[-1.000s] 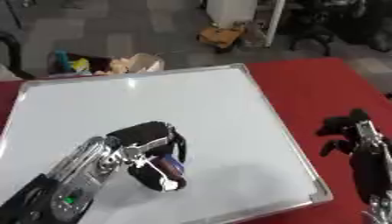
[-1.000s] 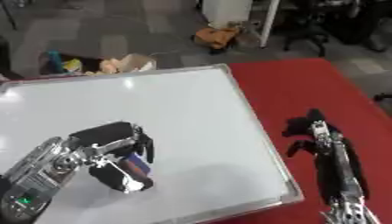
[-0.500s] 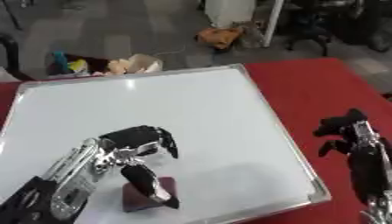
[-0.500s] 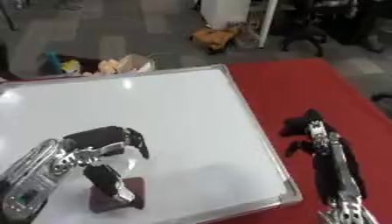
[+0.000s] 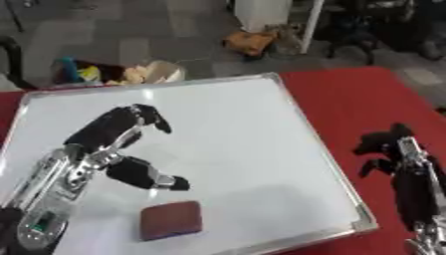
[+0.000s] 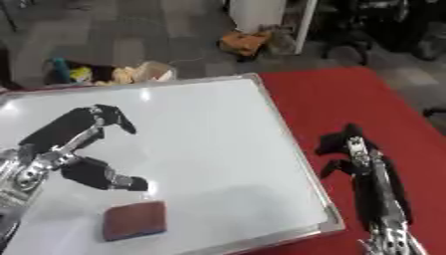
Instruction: Wipe the whiteboard clean with a brush.
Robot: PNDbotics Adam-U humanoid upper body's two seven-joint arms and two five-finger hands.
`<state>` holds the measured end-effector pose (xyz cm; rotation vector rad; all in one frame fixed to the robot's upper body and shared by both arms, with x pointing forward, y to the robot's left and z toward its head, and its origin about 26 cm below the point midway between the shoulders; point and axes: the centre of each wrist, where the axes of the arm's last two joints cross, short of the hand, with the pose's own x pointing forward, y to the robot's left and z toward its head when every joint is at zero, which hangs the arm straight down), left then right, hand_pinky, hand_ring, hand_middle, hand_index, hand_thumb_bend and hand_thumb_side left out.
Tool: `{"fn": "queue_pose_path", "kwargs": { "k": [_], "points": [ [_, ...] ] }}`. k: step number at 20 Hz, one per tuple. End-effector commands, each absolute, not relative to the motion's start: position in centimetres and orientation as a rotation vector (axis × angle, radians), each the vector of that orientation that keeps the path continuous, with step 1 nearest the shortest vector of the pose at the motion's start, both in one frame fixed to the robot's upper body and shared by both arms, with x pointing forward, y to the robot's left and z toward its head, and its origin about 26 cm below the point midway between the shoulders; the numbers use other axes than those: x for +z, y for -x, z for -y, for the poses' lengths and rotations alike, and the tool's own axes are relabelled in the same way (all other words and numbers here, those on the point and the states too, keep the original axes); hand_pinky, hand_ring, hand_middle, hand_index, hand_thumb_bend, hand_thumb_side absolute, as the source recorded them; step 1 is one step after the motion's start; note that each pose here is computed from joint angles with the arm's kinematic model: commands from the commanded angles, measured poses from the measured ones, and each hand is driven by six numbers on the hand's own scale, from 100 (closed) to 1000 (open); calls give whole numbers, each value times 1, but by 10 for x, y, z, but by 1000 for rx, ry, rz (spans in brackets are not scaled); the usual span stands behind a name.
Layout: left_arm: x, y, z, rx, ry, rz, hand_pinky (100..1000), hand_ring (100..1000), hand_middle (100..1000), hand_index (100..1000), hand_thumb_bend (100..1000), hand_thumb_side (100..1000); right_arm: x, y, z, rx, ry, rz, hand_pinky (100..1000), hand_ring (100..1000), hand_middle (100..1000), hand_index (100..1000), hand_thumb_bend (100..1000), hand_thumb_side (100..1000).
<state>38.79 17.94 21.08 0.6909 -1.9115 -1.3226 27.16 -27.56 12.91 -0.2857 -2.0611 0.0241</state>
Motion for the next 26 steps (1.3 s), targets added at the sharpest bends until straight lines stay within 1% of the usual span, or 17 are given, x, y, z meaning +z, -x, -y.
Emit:
{"fn": "queue_pose_path", "kwargs": {
  "k": [1, 5, 10, 13, 16, 19, 26],
  "points": [
    [235, -377, -209, -1110, -676, 2032, 492, 818, 619, 686, 890, 660, 137, -270, 279, 21, 306, 2087, 329, 580, 500, 605, 100, 949],
    [236, -366, -239, -882, -620, 2063, 462, 819, 603, 682, 859, 676, 137, -270, 279, 20, 307, 2089, 329, 580, 500, 605, 100, 948],
    [230, -356, -269, -592, -598, 2066, 438, 815, 584, 675, 847, 692, 136, -269, 280, 11, 315, 2085, 329, 580, 500, 605, 100, 948],
    [219, -353, -286, -425, -582, 2039, 418, 807, 569, 671, 809, 745, 136, -269, 280, 10, 316, 2080, 328, 580, 500, 605, 100, 948],
    [210, -348, -303, -290, -589, 2019, 413, 804, 566, 667, 789, 784, 135, -269, 280, 13, 321, 2076, 329, 580, 500, 605, 100, 948],
    [206, -345, -312, -213, -590, 2018, 413, 804, 569, 667, 764, 814, 135, -268, 281, 8, 326, 2074, 329, 580, 500, 605, 100, 948],
    [198, -341, -319, -120, -592, 2007, 412, 804, 568, 660, 747, 835, 134, -268, 280, 11, 322, 2069, 329, 580, 500, 605, 100, 950]
  ]
}}
